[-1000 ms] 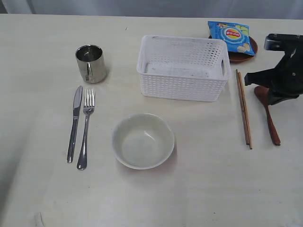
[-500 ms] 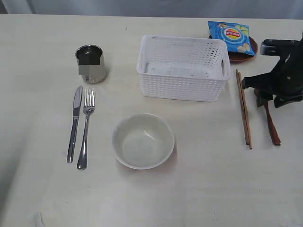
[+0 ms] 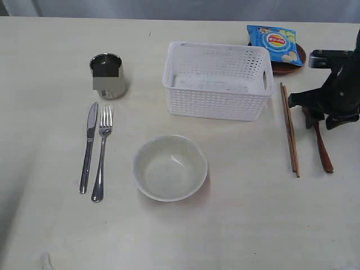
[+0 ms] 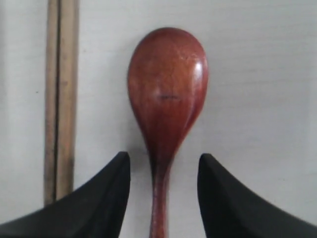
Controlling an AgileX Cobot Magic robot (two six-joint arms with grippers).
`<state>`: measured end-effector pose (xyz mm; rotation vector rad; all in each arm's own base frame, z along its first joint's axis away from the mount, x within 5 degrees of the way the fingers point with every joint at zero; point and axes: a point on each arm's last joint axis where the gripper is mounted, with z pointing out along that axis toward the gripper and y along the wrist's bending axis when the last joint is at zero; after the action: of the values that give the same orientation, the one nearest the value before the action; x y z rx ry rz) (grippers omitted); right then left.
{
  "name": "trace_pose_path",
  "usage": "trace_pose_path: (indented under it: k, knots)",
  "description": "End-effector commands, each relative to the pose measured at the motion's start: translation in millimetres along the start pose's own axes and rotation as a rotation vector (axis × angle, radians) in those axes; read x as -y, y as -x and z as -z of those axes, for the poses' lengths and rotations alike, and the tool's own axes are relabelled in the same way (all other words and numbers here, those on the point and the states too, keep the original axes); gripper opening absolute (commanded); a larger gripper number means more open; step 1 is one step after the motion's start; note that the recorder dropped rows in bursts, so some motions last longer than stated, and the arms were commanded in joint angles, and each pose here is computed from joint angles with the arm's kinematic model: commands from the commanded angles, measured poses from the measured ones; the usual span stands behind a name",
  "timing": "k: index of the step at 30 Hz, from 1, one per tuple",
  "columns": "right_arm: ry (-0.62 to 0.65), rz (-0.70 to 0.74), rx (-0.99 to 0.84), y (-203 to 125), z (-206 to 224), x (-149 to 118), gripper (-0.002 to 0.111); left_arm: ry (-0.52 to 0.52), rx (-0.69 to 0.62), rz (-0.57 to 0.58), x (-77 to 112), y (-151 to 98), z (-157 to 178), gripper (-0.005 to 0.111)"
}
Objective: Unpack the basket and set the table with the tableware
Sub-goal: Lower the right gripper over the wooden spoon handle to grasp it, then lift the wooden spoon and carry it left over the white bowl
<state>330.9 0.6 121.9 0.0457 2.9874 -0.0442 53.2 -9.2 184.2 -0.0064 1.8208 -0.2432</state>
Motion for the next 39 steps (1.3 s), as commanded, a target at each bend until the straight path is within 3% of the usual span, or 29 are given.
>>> trace_pose_path:
  k: [1, 6, 13, 20, 27, 32, 39]
  knots:
    - [-0.002, -0.055, -0.024, -0.2, -8.4, 14.4, 0.042, -0.002, 0.012, 0.003, 0.1, 0.3, 0.0, 0.000]
    - [0.028, -0.102, -0.043, -1.3, -16.8, 18.2, 0.038, -0.002, 0.012, 0.003, 0.1, 0.3, 0.0, 0.000]
    - [0.033, -0.081, -0.068, -3.1, -23.6, 17.6, 0.000, -0.002, 0.012, 0.003, 0.1, 0.3, 0.0, 0.000]
    - [0.034, -0.084, -0.001, 0.2, 5.8, 18.3, 0.000, -0.002, 0.012, 0.003, 0.1, 0.3, 0.0, 0.000]
    - [0.055, -0.103, 0.205, -1.4, 84.9, 15.2, 0.000, -0.002, 0.012, 0.003, 0.1, 0.3, 0.0, 0.000]
    - [0.163, 0.023, 0.338, -16.1, 139.8, -20.3, 0.000, -0.002, 0.012, 0.003, 0.1, 0.3, 0.0, 0.000]
    - [0.311, 0.449, 0.282, -57.1, 160.1, -114.7, 0.000, -0.002, 0.012, 0.003, 0.1, 0.3, 0.0, 0.000]
